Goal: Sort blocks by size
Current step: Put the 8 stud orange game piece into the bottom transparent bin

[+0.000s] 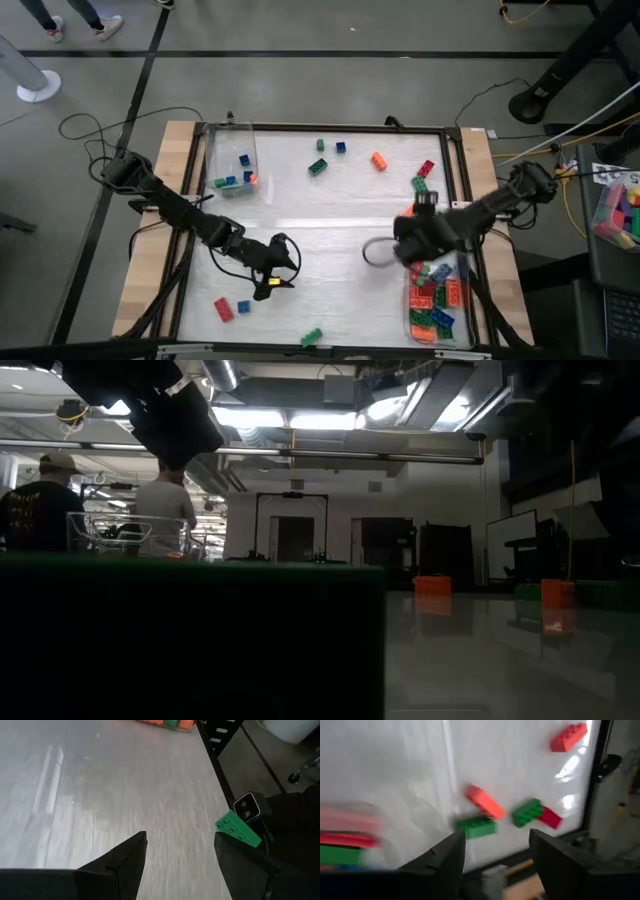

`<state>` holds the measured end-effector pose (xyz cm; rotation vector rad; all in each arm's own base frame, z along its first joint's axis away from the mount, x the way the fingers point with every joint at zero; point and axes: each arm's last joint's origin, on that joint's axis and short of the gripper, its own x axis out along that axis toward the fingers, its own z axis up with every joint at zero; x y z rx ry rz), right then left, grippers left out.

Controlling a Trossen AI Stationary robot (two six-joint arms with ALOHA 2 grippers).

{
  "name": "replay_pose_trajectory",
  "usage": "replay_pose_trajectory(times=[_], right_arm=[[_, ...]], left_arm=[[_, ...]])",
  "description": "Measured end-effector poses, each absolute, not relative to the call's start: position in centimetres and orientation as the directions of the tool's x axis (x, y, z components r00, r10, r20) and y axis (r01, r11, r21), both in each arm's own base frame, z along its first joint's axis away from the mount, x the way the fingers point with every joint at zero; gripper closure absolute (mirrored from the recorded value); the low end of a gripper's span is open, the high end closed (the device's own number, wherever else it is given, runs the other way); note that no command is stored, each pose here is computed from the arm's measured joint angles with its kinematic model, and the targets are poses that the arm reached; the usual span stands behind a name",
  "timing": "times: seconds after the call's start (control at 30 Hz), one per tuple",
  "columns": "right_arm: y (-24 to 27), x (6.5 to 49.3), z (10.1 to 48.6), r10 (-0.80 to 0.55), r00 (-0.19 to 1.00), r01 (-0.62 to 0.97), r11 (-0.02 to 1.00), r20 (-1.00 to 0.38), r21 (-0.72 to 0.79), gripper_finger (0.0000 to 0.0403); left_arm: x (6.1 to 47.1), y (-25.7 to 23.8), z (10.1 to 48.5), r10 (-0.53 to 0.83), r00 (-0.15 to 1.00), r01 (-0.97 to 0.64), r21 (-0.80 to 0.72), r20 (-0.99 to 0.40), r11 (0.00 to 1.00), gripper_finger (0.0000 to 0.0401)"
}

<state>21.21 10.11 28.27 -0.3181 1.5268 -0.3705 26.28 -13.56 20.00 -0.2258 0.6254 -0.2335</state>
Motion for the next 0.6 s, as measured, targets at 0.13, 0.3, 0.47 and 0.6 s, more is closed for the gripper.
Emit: replay_pose_trajectory(times=[0.13, 0.3, 0.47, 0.6], right_arm=[[6.9, 22.1, 26.6, -0.437, -0.092, -0.045, 0.899, -0.895, -0.435, 0.0185], [3.5, 22.3, 23.4, -0.343, -0.207, -0.109, 0.939, -0.917, -0.326, 0.0185], [1.2, 21.9, 20.5, -0.280, -0.240, -0.144, 0.957, -0.930, -0.251, 0.0185], [0.1, 21.8, 19.1, -0.266, -0.222, -0.180, 0.957, -0.938, -0.228, 0.0185]], left_arm=[[26.3, -13.6, 20.0, -0.282, 0.786, 0.147, -0.278, -0.550, 0.949, 0.0180], [26.3, -13.6, 20.0, -0.282, 0.786, 0.147, -0.278, -0.550, 0.949, 0.0180], [26.3, -13.6, 20.0, -0.282, 0.786, 0.146, -0.278, -0.550, 0.949, 0.0180], [26.3, -13.6, 20.0, -0.282, 0.786, 0.146, -0.278, -0.550, 0.949, 0.0180]])
